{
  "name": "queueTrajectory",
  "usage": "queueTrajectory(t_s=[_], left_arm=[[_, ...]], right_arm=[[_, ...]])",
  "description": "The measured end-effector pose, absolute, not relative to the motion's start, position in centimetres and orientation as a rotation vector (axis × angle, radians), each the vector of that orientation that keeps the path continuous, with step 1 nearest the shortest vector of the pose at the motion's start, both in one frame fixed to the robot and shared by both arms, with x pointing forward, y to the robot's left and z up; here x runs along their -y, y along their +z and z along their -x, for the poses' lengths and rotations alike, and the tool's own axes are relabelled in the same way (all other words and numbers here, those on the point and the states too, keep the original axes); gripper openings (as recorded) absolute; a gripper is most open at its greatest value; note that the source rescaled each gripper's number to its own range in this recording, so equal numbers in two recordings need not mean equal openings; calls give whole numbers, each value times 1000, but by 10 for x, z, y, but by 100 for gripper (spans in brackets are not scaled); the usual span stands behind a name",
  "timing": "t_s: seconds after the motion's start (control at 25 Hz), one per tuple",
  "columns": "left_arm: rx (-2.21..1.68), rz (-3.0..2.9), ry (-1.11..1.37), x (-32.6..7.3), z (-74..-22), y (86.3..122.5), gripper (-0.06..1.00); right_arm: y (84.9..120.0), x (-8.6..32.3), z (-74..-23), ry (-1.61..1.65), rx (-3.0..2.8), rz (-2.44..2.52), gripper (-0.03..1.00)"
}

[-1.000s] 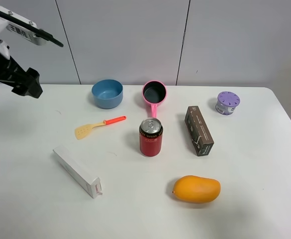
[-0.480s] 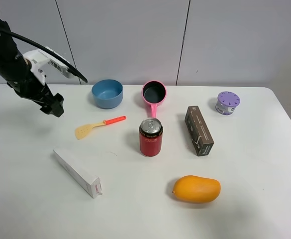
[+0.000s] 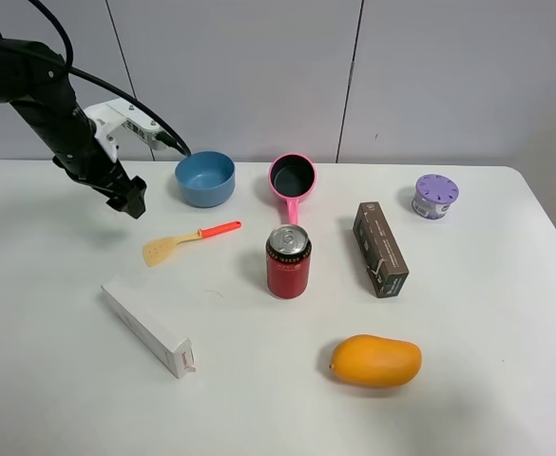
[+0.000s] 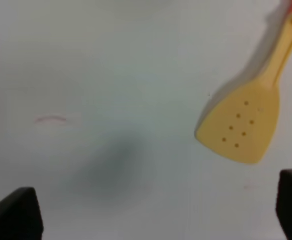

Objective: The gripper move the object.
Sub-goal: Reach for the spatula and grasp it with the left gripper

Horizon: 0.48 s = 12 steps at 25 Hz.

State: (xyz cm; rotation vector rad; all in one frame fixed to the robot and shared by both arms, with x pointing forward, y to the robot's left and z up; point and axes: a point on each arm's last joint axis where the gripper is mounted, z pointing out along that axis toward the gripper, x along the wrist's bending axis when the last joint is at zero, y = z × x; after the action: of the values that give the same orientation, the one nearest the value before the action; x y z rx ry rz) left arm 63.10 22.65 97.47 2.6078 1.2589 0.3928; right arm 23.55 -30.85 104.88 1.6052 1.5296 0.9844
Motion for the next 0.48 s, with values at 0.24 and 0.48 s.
queueTrajectory(t_s=[0.24, 0.48], left_arm=[[-1087, -2676, 396, -207, -640, 971, 96], [-928, -2770, 316, -194, -644, 940, 96]], right_arm=[[1049, 308, -235, 984, -1530, -1605, 100], [1049, 308, -235, 984, -1530, -1605, 100]])
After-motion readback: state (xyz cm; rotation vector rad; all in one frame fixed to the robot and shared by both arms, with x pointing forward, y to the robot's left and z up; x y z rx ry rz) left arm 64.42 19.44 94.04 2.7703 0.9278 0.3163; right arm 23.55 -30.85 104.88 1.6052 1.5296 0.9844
